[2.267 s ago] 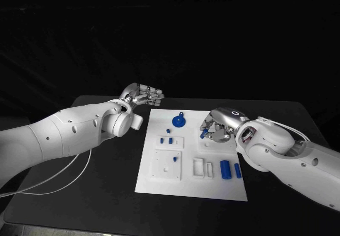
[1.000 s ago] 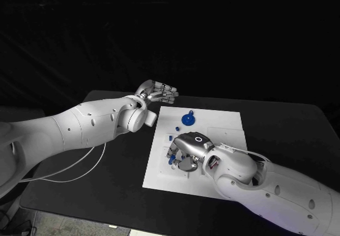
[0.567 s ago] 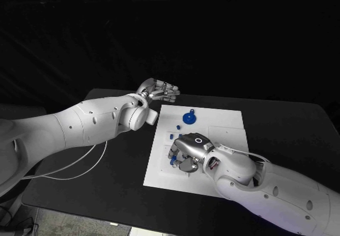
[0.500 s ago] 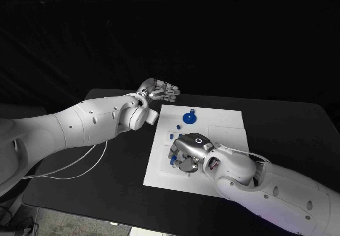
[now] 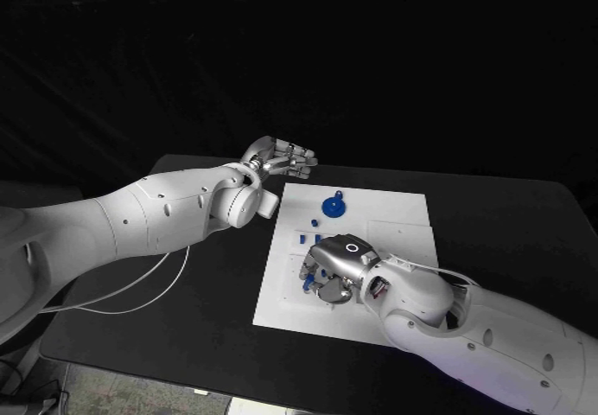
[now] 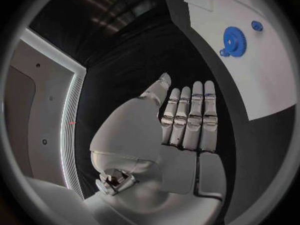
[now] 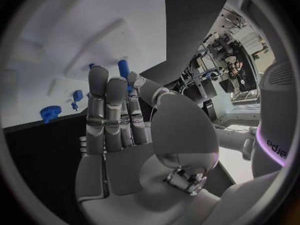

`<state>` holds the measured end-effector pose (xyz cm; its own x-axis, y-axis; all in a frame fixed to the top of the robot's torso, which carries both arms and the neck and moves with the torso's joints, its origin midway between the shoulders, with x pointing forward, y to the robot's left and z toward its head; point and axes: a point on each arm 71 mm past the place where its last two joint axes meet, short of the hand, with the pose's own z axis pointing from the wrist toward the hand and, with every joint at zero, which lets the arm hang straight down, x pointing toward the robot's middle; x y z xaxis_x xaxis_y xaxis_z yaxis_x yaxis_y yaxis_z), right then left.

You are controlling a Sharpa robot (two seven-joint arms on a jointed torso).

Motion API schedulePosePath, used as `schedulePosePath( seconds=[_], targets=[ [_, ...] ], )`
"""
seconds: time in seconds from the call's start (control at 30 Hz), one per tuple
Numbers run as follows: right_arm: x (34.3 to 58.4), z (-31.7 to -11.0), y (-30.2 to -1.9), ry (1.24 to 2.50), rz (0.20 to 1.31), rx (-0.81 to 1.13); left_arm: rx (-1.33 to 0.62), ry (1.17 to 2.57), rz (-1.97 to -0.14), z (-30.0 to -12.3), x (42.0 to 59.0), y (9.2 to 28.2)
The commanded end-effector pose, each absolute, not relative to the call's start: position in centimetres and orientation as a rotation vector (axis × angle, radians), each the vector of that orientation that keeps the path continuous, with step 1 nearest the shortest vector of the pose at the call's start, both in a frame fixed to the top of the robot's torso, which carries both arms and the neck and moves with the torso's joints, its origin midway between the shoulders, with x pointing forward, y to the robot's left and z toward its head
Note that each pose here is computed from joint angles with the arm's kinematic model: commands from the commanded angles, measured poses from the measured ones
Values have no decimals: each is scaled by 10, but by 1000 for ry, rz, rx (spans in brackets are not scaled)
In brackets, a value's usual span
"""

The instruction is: Assemble the parts on the task board

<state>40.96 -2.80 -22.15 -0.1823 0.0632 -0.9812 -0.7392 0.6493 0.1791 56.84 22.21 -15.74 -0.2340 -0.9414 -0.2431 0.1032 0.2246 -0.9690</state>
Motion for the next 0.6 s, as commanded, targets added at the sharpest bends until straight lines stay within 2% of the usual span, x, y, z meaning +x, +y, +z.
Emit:
schedulePosePath(
  seconds=[0.03, 0.6],
  targets=[
    [409, -224, -29, 1617, 773, -594, -848, 1437, -1255, -157, 568, 220],
    [407, -227, -29, 1630, 775, -601, -848, 1436, -1254, -157, 568, 220]
  ],
)
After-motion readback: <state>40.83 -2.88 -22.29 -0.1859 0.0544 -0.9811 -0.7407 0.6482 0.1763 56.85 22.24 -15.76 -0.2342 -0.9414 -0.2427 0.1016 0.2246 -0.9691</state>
